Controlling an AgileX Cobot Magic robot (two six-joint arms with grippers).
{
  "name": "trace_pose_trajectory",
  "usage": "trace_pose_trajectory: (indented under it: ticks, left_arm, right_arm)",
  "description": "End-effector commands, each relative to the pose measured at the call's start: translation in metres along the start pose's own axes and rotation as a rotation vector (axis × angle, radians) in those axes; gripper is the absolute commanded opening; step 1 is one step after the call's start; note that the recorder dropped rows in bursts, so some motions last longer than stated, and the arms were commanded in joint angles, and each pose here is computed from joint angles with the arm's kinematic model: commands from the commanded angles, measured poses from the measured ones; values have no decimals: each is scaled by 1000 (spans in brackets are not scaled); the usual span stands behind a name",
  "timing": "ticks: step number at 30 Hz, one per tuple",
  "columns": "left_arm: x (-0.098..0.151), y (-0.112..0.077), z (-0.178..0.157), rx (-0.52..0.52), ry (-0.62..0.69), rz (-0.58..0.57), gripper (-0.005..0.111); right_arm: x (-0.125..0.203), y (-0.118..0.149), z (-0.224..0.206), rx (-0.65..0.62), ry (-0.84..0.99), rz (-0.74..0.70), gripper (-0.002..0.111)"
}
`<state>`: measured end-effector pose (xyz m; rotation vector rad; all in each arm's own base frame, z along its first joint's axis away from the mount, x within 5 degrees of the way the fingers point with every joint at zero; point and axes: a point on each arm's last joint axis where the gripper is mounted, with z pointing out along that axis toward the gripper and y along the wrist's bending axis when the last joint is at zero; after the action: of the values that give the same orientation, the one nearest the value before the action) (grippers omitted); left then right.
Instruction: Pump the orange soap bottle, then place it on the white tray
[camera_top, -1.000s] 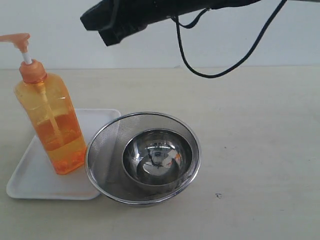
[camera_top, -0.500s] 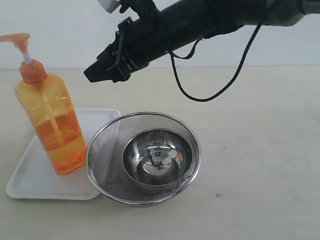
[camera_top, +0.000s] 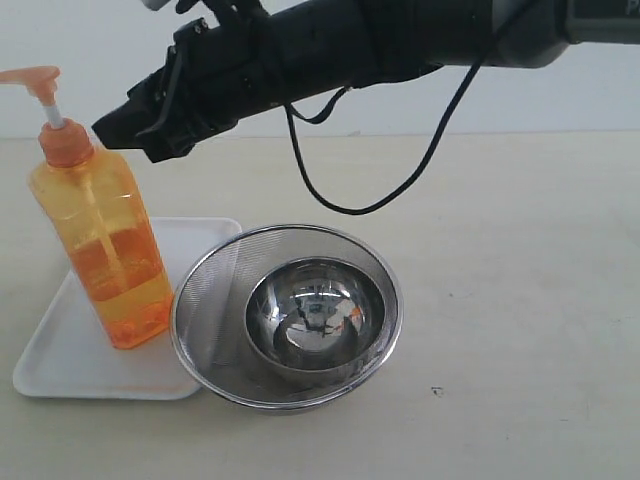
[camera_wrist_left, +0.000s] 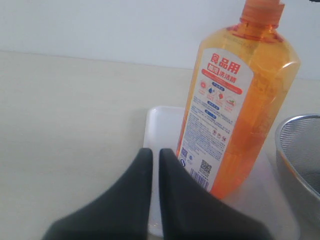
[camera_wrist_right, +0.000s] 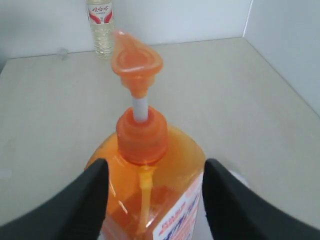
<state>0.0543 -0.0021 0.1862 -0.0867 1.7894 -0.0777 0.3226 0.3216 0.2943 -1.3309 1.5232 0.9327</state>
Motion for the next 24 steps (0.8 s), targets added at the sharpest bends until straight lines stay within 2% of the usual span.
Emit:
trace_pose_trajectory:
  ticks: [1,5,24]
  left_arm:
    - [1,0,0,0,0,-17,5]
    - [1,0,0,0,0,-17,5]
    - [1,0,0,0,0,-17,5]
  right_arm:
    - [-4,8,8,32,-6,-19,51]
    - [-7,11,13,62,-15,-20,51]
    - [0,18,43,17,-84,42,51]
